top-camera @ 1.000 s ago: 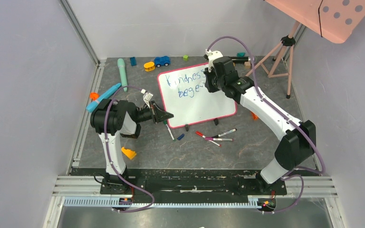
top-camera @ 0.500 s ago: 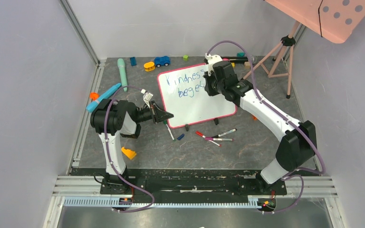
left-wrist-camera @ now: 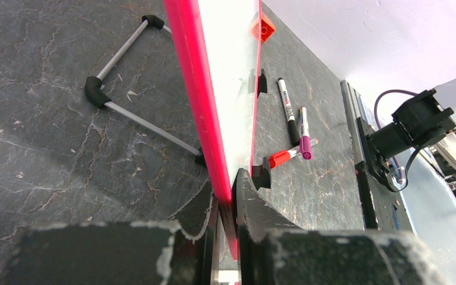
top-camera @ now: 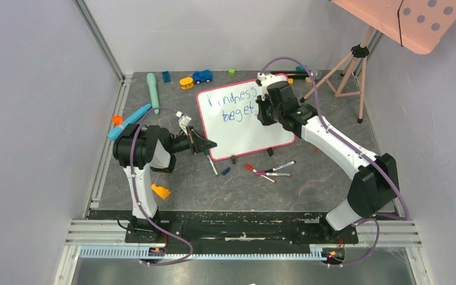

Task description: Write a sentence on the whiteboard

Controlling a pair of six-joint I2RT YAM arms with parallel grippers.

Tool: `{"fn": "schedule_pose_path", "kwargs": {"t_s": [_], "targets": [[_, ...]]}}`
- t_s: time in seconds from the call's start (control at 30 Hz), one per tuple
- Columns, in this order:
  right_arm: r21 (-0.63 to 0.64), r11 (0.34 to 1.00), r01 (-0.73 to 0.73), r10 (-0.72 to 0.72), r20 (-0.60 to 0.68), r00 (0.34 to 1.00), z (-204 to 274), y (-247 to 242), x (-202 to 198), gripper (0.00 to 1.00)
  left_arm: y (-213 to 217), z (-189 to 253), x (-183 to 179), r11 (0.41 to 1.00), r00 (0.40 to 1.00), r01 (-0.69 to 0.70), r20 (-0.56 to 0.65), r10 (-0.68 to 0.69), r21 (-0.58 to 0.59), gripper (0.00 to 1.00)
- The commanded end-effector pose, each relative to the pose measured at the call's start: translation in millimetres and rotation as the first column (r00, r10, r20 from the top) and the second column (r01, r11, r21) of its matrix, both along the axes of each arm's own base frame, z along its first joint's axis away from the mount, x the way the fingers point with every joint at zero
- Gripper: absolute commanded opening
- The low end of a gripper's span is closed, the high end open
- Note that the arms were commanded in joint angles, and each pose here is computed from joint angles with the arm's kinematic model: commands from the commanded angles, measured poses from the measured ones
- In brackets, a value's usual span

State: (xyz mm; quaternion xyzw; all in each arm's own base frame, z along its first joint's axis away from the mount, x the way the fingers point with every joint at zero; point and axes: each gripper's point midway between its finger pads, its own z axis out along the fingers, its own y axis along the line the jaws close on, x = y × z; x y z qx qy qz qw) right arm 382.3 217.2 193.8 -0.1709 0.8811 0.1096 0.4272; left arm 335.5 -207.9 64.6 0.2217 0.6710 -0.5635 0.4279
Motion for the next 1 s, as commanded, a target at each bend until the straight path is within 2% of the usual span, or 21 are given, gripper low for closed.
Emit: {"fn": "schedule_pose_path", "kwargs": {"t_s": [0.0, 0.4, 0.77, 0.97], "targets": [[-0.003, 1.000, 0.025, -0.025, 0.013, 1.000, 5, -7, -2, 0.00, 8, -13, 19, 0.993, 0.980, -0.092, 0.186, 0.078, 0.068, 0.05], [-0.021, 0.997, 0.078, -0.077, 0.056, 0.995, 23, -16, 6, 0.00, 8, -14, 18, 0.993, 0.980, -0.093, 0.184, 0.079, 0.068, 0.05], [0.072, 0.996, 0.052, -0.060, 0.124, 0.990, 63, -8, 4, 0.00, 8, -13, 18, 0.994, 0.980, -0.091, 0.185, 0.077, 0.067, 0.05], [0.056, 0.996, 0.072, -0.078, 0.120, 0.990, 59, -12, 5, 0.00, 8, -13, 18, 0.994, 0.980, -0.089, 0.182, 0.076, 0.066, 0.05]]}}
